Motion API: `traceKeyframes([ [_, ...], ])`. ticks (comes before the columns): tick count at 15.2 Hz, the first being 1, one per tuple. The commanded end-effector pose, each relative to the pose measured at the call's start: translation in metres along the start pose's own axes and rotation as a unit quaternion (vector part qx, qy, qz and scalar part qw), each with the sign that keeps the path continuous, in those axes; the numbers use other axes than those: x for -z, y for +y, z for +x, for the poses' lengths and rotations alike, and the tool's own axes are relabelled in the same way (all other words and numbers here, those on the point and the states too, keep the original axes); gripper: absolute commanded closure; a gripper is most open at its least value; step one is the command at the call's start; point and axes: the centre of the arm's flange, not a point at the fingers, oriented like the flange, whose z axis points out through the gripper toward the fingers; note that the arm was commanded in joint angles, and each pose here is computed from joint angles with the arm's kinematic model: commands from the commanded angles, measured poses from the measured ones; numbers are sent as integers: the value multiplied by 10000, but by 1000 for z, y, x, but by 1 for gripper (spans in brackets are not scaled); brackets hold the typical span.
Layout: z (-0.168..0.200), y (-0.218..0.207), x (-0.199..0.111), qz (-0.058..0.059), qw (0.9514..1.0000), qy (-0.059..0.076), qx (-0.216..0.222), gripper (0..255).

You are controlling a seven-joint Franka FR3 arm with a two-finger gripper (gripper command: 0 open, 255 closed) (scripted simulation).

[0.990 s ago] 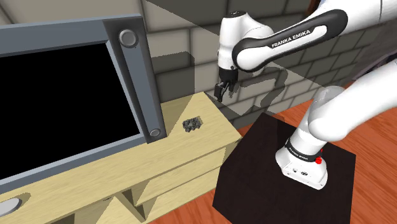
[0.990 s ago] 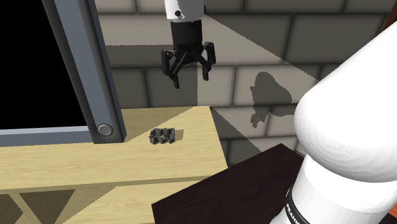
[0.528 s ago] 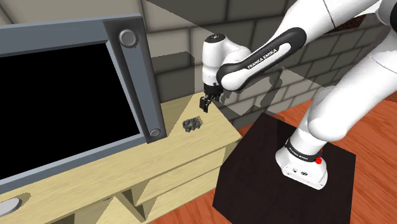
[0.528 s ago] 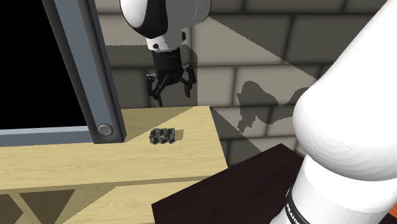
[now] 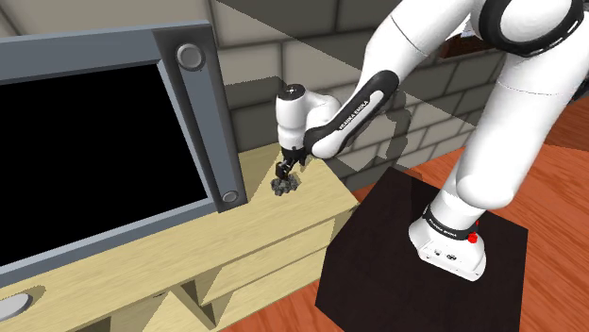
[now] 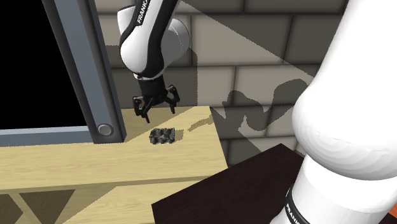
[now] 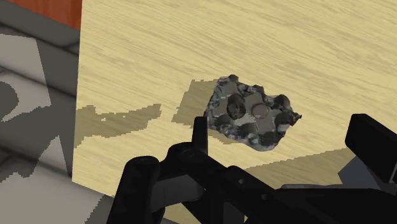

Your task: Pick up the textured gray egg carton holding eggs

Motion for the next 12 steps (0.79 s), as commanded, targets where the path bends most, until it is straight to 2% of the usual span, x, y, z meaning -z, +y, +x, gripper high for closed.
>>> traceKeyframes([
  [1, 13, -13, -24, -36, 10000, 57, -15, 0],
  [7, 49, -51, -83, -150, 9996, 211, -65, 0],
  [12, 48, -54, -104, -151, 9996, 213, -66, 0],
])
